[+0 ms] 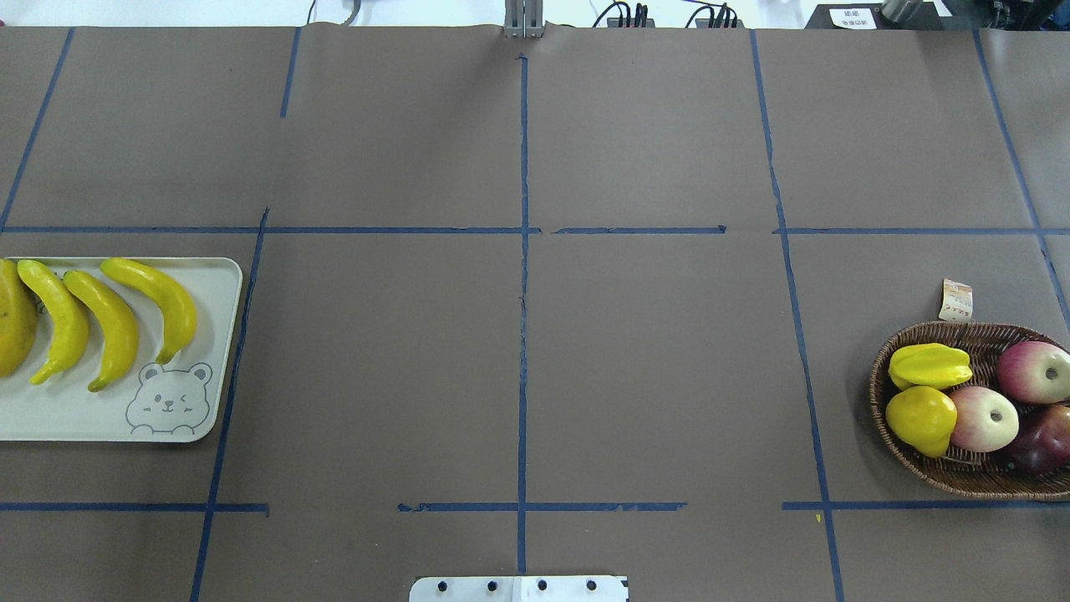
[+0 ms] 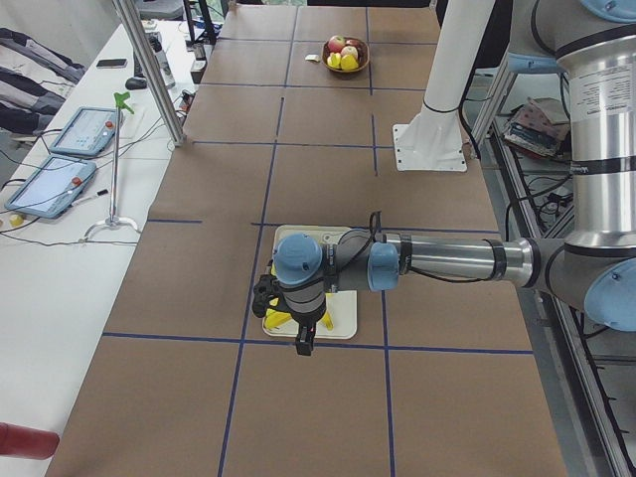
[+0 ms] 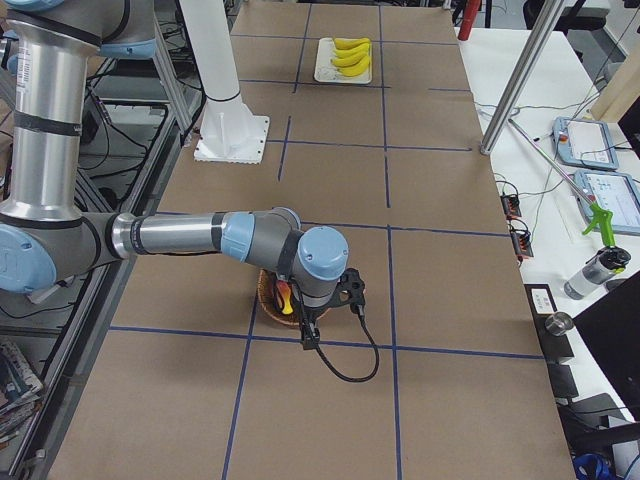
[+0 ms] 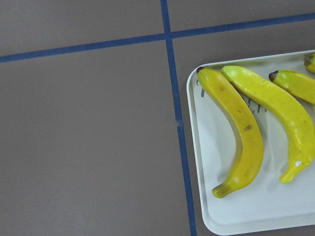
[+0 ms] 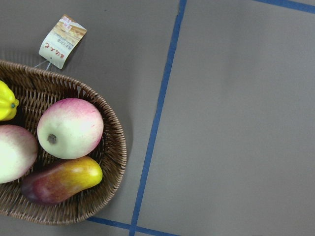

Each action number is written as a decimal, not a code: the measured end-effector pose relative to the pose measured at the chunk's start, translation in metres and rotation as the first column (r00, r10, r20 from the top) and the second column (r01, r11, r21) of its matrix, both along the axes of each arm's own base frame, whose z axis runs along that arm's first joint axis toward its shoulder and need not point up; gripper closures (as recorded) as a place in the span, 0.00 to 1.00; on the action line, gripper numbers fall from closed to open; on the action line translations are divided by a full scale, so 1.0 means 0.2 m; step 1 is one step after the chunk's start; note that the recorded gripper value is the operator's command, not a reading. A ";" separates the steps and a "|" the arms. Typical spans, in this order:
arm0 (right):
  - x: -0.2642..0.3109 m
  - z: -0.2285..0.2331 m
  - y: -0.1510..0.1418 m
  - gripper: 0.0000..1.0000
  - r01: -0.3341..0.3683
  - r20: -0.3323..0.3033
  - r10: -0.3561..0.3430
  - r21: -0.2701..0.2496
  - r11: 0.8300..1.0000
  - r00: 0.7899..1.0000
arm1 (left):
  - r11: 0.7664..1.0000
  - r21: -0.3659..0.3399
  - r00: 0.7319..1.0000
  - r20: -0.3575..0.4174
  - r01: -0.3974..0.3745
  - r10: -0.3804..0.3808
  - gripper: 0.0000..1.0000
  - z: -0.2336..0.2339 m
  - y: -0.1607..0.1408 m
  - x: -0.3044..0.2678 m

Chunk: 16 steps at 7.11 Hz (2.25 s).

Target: Transfer all bananas from basket to plate

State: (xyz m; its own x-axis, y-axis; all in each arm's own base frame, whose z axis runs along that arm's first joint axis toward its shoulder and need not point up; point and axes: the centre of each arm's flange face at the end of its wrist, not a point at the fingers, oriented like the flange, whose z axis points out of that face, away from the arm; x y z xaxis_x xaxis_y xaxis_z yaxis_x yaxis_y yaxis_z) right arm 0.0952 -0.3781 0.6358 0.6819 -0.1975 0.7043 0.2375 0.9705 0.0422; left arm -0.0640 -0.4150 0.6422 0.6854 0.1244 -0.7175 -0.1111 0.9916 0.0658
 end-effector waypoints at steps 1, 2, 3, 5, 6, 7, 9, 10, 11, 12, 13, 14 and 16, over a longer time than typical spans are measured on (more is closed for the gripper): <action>0.01 0.01 0.00 0.00 -0.011 -0.015 0.011 -0.014 1.000 1.000 | 1.000 0.027 1.000 0.003 0.001 -0.001 0.00 -0.03 -0.01 0.00; 0.01 0.01 0.01 0.01 -0.019 -0.031 0.019 -0.025 1.000 0.999 | 0.999 0.047 0.999 0.033 -0.001 0.000 0.00 -0.04 -0.02 -0.01; 0.02 0.01 0.00 0.01 -0.035 -0.050 0.033 -0.038 0.999 0.998 | 0.998 0.055 0.997 0.082 -0.006 0.001 0.00 -0.04 -0.02 -0.03; 0.03 0.01 0.00 0.00 -0.073 -0.103 0.069 -0.039 0.997 0.992 | 0.998 0.065 0.992 0.124 -0.009 0.001 0.00 -0.06 -0.01 -0.04; 0.03 0.04 0.01 0.01 -0.093 -0.125 0.088 -0.032 0.995 0.988 | 0.998 0.059 0.992 0.126 -0.002 -0.006 0.00 -0.06 -0.01 -0.04; 0.00 0.06 0.03 0.01 -0.106 -0.136 0.100 -0.033 0.994 0.986 | 0.999 0.044 0.993 0.119 0.015 -0.020 0.00 -0.06 -0.01 -0.04; -0.05 0.06 0.03 0.01 -0.126 -0.136 0.118 -0.052 0.991 0.984 | 0.999 0.031 0.995 0.092 0.035 -0.038 0.00 -0.07 -0.01 -0.03; -0.08 0.05 0.02 0.01 -0.136 -0.107 0.129 -0.059 0.989 0.986 | 0.999 0.038 0.996 0.087 0.035 -0.038 0.00 -0.08 -0.01 -0.03; -0.10 0.03 0.01 0.01 -0.149 -0.068 0.145 -0.062 0.987 0.987 | 0.998 0.044 0.996 0.085 0.033 -0.036 0.00 -0.09 -0.01 -0.02; -0.11 0.01 0.00 0.00 -0.164 -0.049 0.161 -0.060 0.985 0.986 | 0.998 0.048 0.996 0.084 0.031 -0.035 0.00 -0.10 -0.01 -0.02; -0.11 0.00 0.00 0.00 -0.176 -0.042 0.174 -0.060 0.983 0.984 | 0.998 0.050 0.996 0.084 0.030 -0.034 0.00 -0.10 -0.01 -0.02; -0.11 0.00 0.00 0.00 -0.182 -0.039 0.180 -0.059 0.982 0.983 | 0.998 0.054 0.996 0.084 0.029 -0.033 0.00 -0.11 -0.01 -0.02; -0.11 0.00 -0.01 0.01 -0.183 -0.037 0.181 -0.056 0.982 0.983 | 0.997 0.070 0.996 0.083 0.028 -0.034 0.00 -0.15 -0.01 -0.02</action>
